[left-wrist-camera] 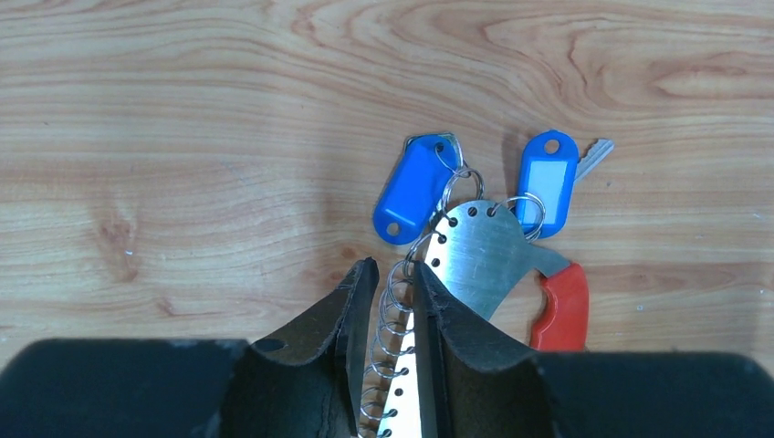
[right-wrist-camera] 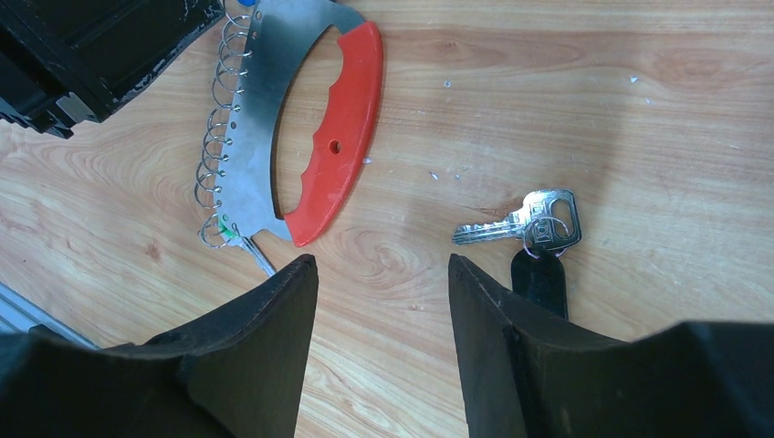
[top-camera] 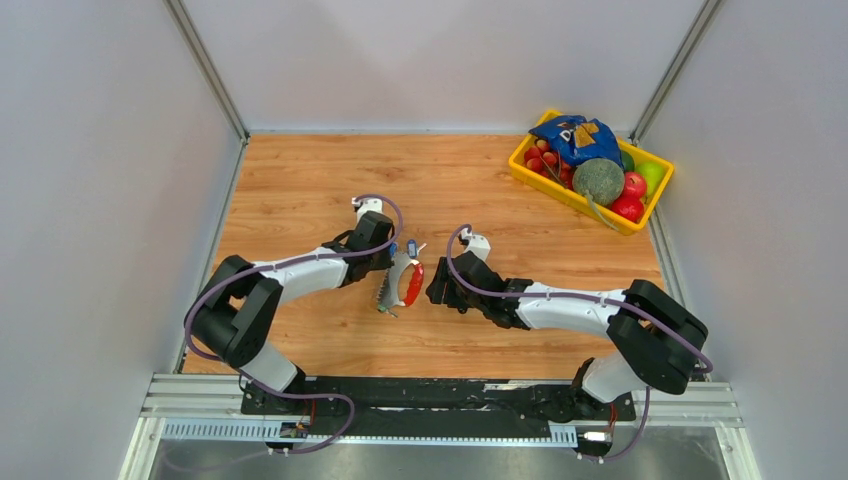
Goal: Put the keys on the keyring
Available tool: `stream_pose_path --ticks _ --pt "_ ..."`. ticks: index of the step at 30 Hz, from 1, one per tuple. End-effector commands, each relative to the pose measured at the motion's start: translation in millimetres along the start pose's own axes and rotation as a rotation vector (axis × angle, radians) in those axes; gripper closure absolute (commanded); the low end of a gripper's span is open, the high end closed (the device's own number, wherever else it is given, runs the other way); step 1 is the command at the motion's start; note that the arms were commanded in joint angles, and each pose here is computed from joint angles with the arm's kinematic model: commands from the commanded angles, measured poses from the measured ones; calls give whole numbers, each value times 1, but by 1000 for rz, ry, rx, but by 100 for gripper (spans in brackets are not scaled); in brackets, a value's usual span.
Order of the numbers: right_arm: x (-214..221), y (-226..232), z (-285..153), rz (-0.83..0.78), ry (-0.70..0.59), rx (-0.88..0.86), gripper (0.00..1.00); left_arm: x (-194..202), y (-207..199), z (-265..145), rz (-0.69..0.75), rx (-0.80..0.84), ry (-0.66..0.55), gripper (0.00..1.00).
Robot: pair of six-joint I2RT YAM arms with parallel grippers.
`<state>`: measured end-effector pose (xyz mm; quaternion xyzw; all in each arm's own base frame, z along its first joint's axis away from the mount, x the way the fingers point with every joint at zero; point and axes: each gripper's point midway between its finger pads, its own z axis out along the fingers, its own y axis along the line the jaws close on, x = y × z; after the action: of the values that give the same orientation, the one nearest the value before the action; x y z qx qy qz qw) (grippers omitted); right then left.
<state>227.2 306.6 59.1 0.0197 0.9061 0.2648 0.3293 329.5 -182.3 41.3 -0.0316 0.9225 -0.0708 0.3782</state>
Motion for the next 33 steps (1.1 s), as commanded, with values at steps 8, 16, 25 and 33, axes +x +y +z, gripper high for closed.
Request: stream_pose_path --ticks 8,16,25,33 --pt "-9 10 2 -3 -40 -27 42 5 -2 -3 -22 33 4 70" --pt "-7 8 1 6 -36 -28 42 9 -1 -2 -26 32 11 71" --pt "-7 8 1 8 -37 -27 42 13 -2 0 -26 41 21 77" --pt "-7 8 1 10 -38 -31 43 7 -4 -3 -27 51 4 98"
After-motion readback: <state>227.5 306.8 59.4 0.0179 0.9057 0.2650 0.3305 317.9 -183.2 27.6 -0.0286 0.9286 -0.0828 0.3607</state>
